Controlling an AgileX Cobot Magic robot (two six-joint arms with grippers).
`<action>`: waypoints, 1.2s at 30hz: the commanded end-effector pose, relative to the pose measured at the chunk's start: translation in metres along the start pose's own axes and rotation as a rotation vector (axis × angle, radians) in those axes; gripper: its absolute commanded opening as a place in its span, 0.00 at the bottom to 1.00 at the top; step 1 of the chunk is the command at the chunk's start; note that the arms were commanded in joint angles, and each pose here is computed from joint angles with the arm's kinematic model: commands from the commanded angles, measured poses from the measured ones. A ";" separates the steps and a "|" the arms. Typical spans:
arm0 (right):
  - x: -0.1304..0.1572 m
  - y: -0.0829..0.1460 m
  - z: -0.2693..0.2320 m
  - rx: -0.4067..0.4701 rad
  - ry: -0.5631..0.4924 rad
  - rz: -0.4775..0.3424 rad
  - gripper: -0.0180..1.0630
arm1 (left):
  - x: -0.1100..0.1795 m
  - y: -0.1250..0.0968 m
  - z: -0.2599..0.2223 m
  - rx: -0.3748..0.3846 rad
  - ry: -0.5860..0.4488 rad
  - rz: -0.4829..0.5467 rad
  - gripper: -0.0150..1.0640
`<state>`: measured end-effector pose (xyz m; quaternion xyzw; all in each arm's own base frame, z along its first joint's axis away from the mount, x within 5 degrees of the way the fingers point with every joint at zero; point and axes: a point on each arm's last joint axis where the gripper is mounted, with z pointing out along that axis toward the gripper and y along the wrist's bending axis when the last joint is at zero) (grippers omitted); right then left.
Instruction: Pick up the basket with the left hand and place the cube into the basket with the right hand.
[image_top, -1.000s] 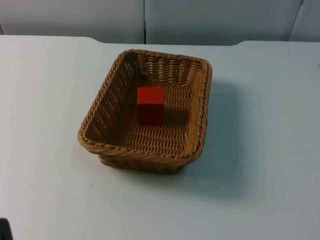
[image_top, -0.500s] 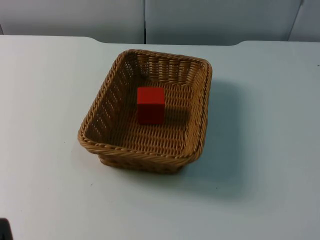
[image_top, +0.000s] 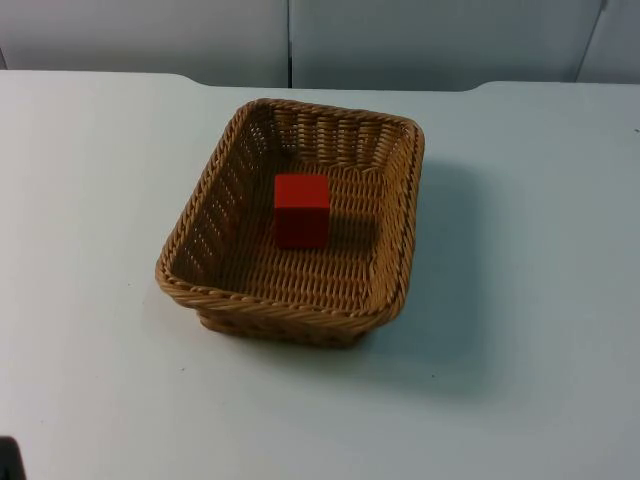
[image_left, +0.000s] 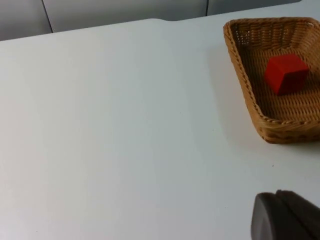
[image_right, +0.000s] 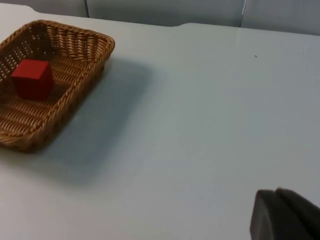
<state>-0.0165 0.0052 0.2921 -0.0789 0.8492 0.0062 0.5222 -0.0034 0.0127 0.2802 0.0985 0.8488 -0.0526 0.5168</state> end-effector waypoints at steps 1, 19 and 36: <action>-0.001 0.000 0.000 -0.003 -0.025 -0.005 0.01 | 0.000 0.000 0.000 0.009 -0.004 0.000 0.01; 0.007 0.006 0.013 -0.063 0.006 0.022 0.01 | 0.000 0.000 0.000 0.009 -0.004 0.000 0.01; 0.006 0.008 0.014 -0.027 0.001 0.060 0.01 | 0.002 -0.002 -0.002 -0.212 -0.001 -0.113 0.01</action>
